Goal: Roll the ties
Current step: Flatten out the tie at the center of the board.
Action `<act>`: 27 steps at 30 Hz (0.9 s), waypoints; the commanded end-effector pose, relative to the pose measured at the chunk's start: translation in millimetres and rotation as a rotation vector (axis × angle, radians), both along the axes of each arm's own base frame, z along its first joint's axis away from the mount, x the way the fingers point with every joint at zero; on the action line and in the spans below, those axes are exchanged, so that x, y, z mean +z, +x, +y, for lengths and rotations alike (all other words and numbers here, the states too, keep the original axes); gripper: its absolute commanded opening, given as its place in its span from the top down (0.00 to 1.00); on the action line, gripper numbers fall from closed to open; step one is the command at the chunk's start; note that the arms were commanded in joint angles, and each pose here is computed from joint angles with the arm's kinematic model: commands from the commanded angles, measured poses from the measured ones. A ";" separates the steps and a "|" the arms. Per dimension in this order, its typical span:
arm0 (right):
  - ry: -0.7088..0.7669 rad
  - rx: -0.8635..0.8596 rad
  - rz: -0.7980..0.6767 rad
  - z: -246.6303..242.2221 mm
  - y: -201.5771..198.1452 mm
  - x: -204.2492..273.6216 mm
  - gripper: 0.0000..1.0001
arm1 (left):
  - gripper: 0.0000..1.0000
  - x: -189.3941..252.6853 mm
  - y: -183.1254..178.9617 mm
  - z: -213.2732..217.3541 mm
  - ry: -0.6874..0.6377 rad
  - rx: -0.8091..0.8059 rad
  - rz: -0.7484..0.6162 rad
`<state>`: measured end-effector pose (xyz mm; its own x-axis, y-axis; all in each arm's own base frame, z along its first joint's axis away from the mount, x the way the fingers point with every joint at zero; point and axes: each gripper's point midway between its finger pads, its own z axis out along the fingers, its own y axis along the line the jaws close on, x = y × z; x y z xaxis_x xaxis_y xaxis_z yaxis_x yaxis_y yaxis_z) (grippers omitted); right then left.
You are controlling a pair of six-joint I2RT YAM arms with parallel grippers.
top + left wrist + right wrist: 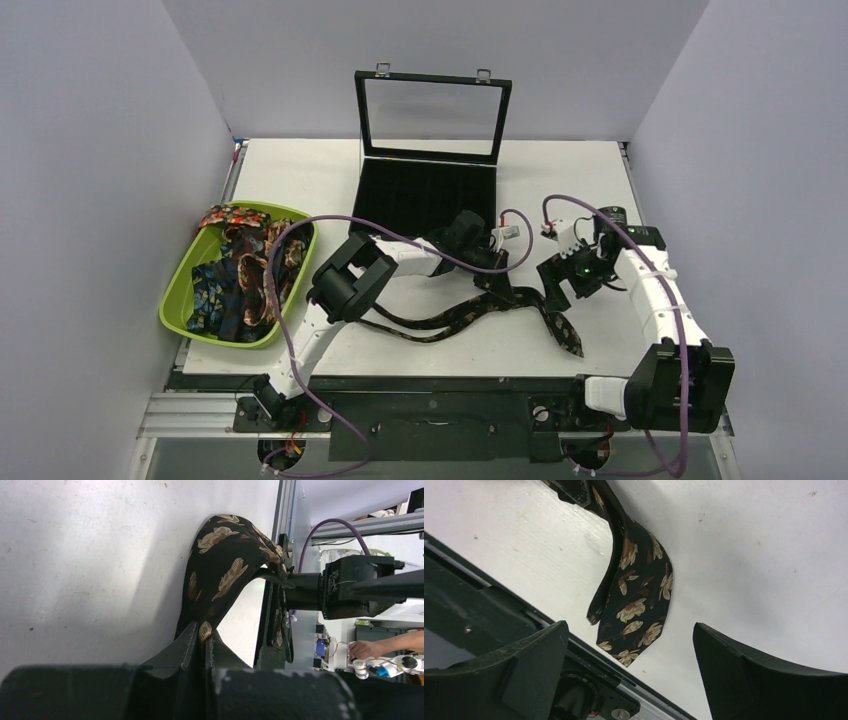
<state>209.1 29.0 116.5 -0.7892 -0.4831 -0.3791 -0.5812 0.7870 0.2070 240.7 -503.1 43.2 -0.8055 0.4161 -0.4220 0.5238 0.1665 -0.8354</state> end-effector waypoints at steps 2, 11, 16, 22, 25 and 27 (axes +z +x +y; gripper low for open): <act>-0.121 -0.011 -0.146 0.2 26.9 -5.4 0.10 | 1.00 -5.1 1.3 1.1 0.007 0.021 0.050; -0.070 0.104 -0.112 20.8 20.0 -26.0 0.10 | 1.00 -4.7 7.8 3.3 -0.004 0.041 0.071; -0.165 0.169 -0.033 9.5 9.8 -54.4 0.15 | 1.00 -3.0 8.6 2.4 -0.017 0.043 0.086; -0.237 0.213 -0.005 -5.7 -0.8 -68.9 0.36 | 1.00 -3.2 8.0 3.3 -0.018 0.048 0.085; -0.248 0.190 0.019 -14.8 -3.1 -66.2 0.50 | 1.00 0.6 8.6 3.4 -0.034 0.045 0.072; -0.234 0.176 0.051 -21.1 -6.4 -61.8 0.76 | 1.00 3.3 8.7 3.0 -0.051 0.043 0.065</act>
<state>199.5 24.7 45.1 -0.6867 -0.6911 -0.2255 -0.7199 0.6897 0.0784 242.5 -502.0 43.2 -0.8522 0.3806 -0.3591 0.4480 0.1761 -0.8765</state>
